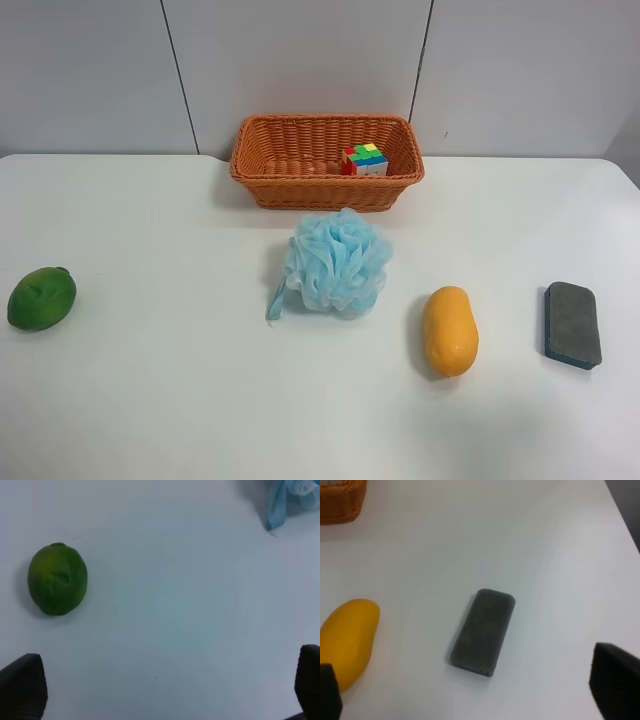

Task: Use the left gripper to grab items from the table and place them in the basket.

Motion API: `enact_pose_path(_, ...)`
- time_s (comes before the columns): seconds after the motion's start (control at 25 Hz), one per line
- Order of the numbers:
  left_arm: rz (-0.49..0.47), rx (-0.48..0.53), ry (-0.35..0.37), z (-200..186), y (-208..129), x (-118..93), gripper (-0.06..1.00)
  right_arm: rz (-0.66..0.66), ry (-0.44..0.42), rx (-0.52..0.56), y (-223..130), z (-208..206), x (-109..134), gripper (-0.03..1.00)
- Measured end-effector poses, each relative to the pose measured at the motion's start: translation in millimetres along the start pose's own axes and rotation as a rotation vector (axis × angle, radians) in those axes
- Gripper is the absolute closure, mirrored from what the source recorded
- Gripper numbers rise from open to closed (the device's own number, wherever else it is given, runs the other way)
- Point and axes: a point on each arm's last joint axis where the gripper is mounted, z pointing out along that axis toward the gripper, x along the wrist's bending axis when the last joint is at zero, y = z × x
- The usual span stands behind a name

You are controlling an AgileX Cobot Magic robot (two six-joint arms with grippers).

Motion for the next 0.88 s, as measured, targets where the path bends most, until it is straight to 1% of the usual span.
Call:
enact_pose_path(0.12,-0.03,-0.047,0.042,-3,-17,1,-0.05,0.0,0.0,0.0,0,0,0,-0.03)
enact_pose_path(0.36,-0.117,-0.106,0.157,3,-45,3,-0.05,0.0,0.0,0.0,0,0,0,-0.03)
enact_pose_path(0.52,-0.14,-0.195,0.22,-4,-57,0,-0.05,0.0,0.0,0.0,0,0,0,-0.03)
enact_pose_path(0.68,-0.141,-0.277,0.253,-12,-66,-4,-0.05,0.0,0.0,0.0,0,0,0,-0.03)
enact_pose_path(0.88,-0.139,-0.288,0.255,-13,-67,-5,-0.05,0.0,0.0,0.0,0,0,0,-0.03)
